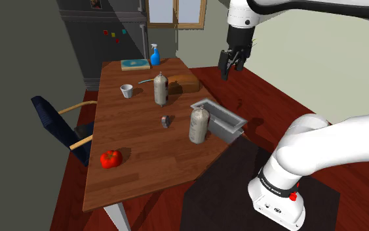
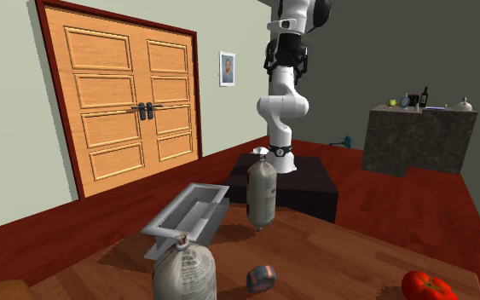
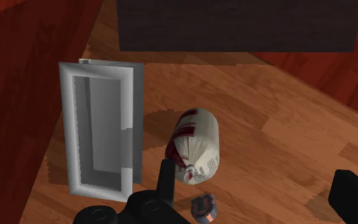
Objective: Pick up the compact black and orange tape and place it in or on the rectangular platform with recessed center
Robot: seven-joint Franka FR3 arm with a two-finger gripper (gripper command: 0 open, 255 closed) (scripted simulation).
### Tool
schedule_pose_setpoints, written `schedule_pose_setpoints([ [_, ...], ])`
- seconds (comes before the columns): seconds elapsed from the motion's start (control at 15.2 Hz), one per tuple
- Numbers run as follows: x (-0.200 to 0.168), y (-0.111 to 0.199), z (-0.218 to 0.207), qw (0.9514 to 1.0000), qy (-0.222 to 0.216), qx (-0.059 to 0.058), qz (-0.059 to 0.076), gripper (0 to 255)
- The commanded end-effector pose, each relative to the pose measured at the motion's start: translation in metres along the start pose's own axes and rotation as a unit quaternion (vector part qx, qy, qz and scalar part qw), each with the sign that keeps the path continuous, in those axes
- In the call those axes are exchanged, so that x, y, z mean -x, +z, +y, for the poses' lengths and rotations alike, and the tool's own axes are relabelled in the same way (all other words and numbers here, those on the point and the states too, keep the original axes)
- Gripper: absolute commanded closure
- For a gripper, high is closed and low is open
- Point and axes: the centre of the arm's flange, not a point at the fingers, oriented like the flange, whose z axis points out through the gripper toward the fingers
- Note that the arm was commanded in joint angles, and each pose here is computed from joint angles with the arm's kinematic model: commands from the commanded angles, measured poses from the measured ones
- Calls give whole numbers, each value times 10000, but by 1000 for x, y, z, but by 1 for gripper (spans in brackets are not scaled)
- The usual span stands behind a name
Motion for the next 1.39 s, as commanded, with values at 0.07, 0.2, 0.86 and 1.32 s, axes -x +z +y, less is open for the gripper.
schedule_pose_setpoints([
  [0.07,-10,8,-5,10000,67,12,-31,0],
  [0.2,-30,25,-15,9997,201,36,-94,0],
  [0.86,-131,115,-53,9953,870,156,-407,0],
  [1.32,-201,181,-71,9888,1335,239,-625,0],
])
